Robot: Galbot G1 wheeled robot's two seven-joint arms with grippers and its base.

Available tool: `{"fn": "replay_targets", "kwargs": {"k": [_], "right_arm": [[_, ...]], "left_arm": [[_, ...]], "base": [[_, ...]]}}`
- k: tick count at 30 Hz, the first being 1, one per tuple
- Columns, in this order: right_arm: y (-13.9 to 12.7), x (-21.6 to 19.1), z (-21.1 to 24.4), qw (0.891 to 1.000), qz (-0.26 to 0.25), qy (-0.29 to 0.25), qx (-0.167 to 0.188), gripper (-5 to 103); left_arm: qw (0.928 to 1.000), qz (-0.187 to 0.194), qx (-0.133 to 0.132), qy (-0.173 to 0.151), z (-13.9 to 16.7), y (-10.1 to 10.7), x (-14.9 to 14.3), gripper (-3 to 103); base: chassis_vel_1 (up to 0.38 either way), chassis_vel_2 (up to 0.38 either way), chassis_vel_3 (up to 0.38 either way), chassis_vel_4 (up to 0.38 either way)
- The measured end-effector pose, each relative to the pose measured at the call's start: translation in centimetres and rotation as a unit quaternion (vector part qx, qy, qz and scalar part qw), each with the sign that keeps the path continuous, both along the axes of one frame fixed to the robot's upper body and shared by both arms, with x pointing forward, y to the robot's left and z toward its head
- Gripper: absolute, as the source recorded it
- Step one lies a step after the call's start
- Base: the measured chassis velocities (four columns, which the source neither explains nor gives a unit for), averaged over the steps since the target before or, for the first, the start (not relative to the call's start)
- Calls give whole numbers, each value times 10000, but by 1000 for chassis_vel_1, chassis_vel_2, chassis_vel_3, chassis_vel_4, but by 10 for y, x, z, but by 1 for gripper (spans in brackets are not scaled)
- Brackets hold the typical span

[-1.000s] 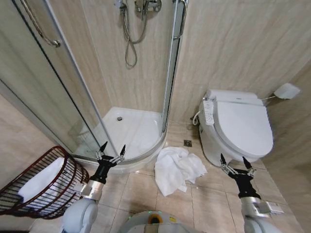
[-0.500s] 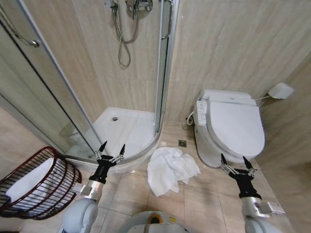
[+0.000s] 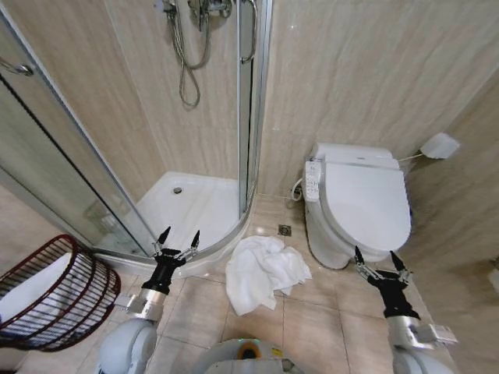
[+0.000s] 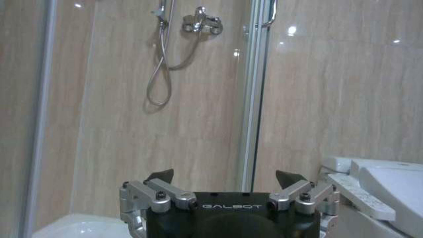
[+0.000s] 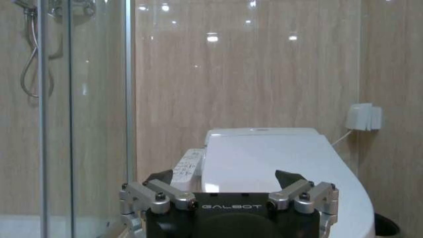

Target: Discard the used towel into the hamper.

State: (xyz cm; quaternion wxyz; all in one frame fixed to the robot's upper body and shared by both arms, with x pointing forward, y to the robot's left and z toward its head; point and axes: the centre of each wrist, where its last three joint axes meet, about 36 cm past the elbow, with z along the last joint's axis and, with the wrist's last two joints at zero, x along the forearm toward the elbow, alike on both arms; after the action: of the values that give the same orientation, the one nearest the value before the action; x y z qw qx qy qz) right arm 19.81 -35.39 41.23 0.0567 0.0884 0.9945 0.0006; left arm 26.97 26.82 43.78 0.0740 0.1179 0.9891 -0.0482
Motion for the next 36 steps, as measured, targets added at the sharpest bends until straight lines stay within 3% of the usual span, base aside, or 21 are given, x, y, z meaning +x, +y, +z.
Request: {"fn": "replay_targets", "kwargs": {"k": [24, 36], "right_arm": [[-3, 0, -8, 9997, 231, -37, -11, 100], [-9, -2, -19, 9997, 213, -16, -119, 100]], "left_arm": [[10000, 53, 40, 63, -8, 0, -1, 100], [9997, 237, 43, -75, -12, 0, 1, 100]], "base": [[71, 73, 100, 100], [61, 60, 72, 59]]}}
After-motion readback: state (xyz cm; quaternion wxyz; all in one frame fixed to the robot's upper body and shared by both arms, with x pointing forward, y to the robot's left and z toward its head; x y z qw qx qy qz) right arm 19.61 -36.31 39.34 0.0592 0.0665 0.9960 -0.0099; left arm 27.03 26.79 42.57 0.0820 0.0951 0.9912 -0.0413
